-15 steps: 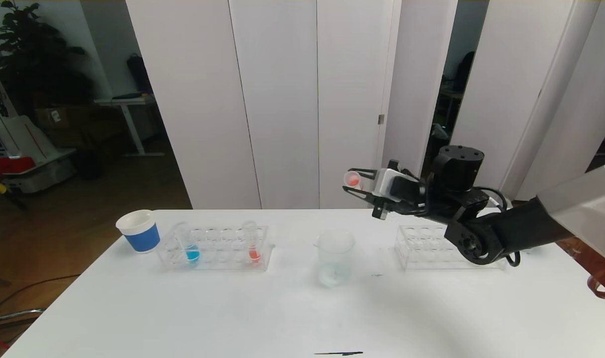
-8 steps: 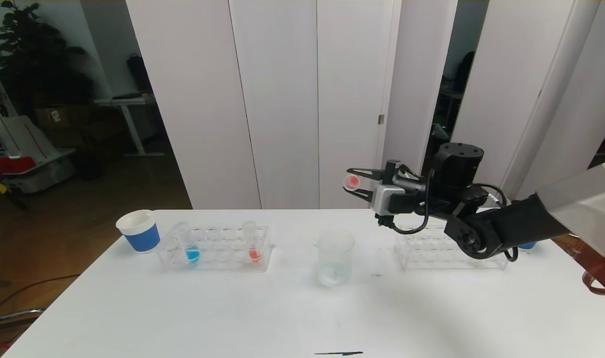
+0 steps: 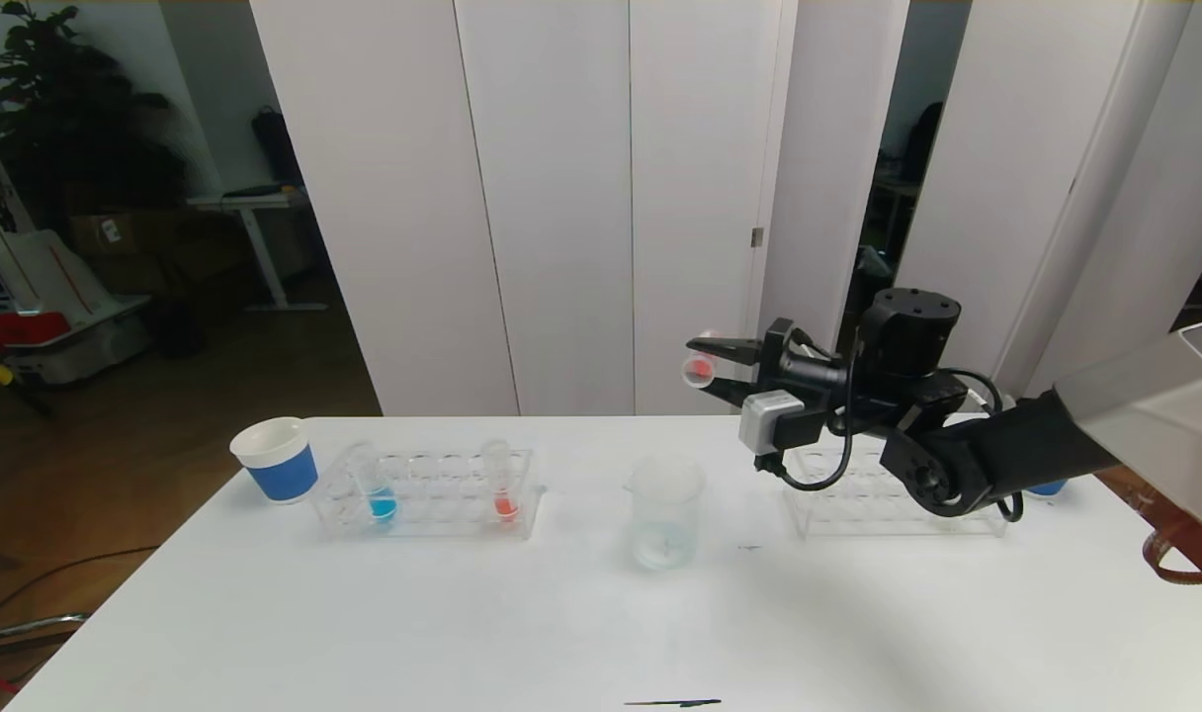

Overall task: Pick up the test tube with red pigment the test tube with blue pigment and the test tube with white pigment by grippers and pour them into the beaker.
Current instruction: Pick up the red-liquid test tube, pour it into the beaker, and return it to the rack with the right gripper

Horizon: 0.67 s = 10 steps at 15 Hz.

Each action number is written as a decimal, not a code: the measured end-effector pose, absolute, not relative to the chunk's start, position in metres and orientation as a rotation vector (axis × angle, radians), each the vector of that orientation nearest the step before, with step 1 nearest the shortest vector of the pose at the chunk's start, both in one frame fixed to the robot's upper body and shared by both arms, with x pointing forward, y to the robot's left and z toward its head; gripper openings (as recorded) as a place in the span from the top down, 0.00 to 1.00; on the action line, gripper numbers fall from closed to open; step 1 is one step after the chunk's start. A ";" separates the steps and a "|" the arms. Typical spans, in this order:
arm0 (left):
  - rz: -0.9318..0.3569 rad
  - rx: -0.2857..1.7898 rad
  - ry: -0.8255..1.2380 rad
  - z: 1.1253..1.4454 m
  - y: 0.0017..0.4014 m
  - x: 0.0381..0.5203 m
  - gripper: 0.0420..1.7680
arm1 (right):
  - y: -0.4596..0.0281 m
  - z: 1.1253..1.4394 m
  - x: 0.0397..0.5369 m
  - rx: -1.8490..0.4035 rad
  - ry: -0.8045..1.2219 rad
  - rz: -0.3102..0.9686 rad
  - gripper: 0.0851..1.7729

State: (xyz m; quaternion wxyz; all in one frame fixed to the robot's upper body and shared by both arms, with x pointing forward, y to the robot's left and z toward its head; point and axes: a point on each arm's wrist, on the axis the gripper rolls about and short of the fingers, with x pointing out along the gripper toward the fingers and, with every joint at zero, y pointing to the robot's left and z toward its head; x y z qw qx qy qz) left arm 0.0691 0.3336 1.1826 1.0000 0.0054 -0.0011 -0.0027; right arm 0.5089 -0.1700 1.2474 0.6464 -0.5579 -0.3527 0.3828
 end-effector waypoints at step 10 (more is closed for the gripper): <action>-0.005 0.011 -0.002 1.183 0.334 0.069 0.01 | -0.159 1.240 0.521 -1.342 -0.859 0.848 0.71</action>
